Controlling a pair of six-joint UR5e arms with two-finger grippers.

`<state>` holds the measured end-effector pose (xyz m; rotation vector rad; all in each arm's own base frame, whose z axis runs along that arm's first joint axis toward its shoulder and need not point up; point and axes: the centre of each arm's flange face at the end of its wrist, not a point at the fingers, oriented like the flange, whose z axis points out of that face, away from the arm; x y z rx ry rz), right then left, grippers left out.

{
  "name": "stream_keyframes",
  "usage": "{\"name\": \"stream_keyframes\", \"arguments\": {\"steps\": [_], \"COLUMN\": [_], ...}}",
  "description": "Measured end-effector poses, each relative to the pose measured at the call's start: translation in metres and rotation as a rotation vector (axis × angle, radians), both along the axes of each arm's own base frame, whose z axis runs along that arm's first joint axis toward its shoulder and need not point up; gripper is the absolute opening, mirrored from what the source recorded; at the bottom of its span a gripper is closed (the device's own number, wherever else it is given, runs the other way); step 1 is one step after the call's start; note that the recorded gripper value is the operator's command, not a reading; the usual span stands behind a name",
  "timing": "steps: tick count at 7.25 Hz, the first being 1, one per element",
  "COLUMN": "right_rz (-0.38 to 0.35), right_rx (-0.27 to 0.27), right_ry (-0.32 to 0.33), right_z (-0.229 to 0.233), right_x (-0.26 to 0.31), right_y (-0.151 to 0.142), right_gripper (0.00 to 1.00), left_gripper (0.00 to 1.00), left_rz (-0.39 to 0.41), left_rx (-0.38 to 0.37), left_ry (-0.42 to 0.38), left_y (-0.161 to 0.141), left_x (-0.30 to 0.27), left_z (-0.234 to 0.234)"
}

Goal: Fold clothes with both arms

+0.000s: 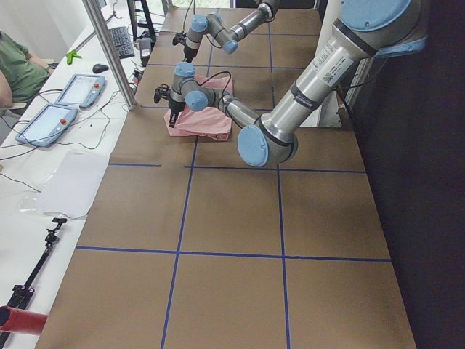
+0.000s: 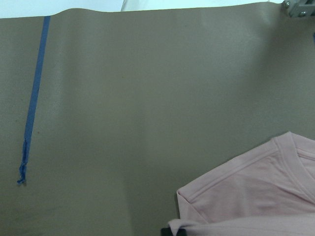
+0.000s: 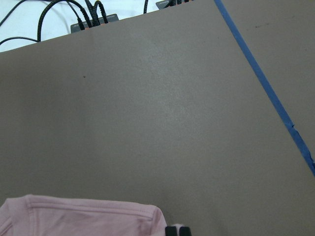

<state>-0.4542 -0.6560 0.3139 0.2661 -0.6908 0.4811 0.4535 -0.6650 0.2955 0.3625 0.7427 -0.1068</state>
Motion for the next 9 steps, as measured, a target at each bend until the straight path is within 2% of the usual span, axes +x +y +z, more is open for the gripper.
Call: {"name": "stream_keyframes", "arguments": {"steps": [1, 2, 3, 5, 8, 9], "right_rz": [-0.002, -0.007, -0.026, -0.066, -0.145, -0.173], "right_rx": [-0.003, -0.003, 0.010, 0.042, 0.055, 0.059], "right_ry": [0.004, 0.008, 0.019, 0.040, 0.015, -0.003], "right_z": [0.003, 0.006, 0.007, 0.006, 0.007, 0.011], "right_x": [-0.002, -0.004, -0.005, -0.004, 0.004, 0.012], "right_y": [-0.001, -0.001, -0.001, -0.001, 0.009, 0.021], "right_gripper": [0.70, 1.00, 1.00, 1.00, 1.00, 1.00], "left_gripper": [0.10, 0.79, 1.00, 1.00, 1.00, 0.87], "left_rz": [0.000, 0.005, 0.017, 0.043, 0.088, 0.108], "left_rx": [-0.001, 0.004, 0.027, 0.088, 0.131, 0.134], "left_ry": [-0.009, -0.013, -0.010, 0.013, 0.067, 0.091], "left_y": [-0.003, -0.004, -0.003, 0.003, 0.045, 0.071], "left_x": [0.003, 0.005, 0.005, -0.001, -0.027, -0.027], "left_z": [0.007, 0.009, 0.009, 0.000, 0.005, 0.006]}}
